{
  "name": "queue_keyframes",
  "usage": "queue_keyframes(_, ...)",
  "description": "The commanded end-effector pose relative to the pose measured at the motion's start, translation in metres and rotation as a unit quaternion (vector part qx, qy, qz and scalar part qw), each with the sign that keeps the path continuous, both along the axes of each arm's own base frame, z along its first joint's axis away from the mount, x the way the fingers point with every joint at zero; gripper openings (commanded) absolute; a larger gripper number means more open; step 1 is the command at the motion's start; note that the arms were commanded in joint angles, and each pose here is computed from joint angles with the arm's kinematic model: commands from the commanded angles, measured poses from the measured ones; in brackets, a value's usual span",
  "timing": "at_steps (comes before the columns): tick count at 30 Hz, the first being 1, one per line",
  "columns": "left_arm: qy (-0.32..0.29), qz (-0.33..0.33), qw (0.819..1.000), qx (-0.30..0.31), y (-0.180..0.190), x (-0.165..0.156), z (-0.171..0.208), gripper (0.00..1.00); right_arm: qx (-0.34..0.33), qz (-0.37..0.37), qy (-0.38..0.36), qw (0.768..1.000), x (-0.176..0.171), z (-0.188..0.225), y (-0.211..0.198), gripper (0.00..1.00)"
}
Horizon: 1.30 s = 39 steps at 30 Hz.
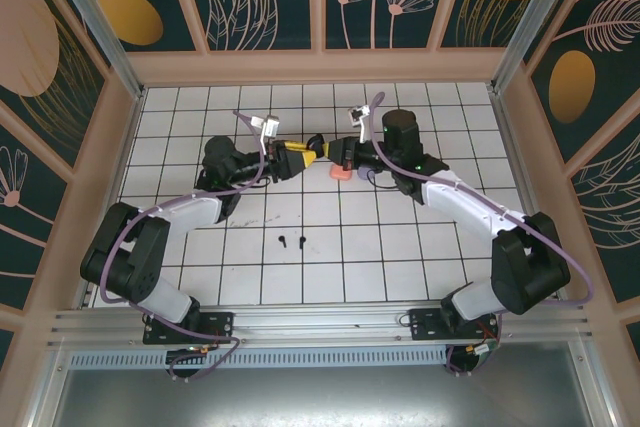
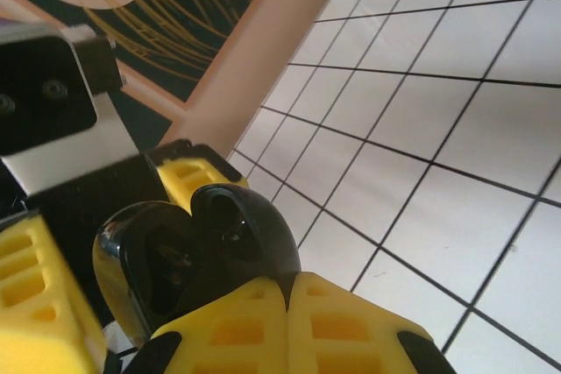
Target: Insert the wireless bluetooth earbuds into the charging case
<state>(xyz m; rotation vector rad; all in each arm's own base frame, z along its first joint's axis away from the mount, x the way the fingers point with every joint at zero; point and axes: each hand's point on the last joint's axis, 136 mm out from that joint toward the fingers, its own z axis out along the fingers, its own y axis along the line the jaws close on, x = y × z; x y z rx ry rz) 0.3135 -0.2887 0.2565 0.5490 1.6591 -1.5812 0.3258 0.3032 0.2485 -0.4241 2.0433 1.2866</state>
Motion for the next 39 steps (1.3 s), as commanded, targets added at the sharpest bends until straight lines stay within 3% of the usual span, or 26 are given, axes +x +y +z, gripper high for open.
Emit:
queue_keyframes(1,-0.032,0.032,0.999,0.027,0.003,0.006,0.005,0.57,-0.039,-0.035,-0.022,0.998,0.018,0.004,-0.012,0.00)
queue_keyframes(7,-0.058,0.028,0.993,0.099,0.003,0.011,0.002,0.71,-0.135,-0.055,-0.044,0.988,0.029,-0.009,-0.033,0.00)
queue_keyframes(18,-0.081,-0.048,0.967,0.237,-0.001,0.015,-0.012,0.76,-0.281,-0.042,-0.098,0.954,0.032,-0.041,-0.057,0.00)
queue_keyframes(26,-0.066,-0.118,0.955,0.264,-0.008,0.016,-0.021,0.72,-0.288,-0.023,-0.127,0.949,0.018,-0.038,-0.057,0.00)
queue_keyframes(39,-0.036,-0.194,0.952,0.235,-0.019,0.007,-0.022,0.65,-0.242,0.013,-0.151,0.958,0.001,-0.016,-0.029,0.00)
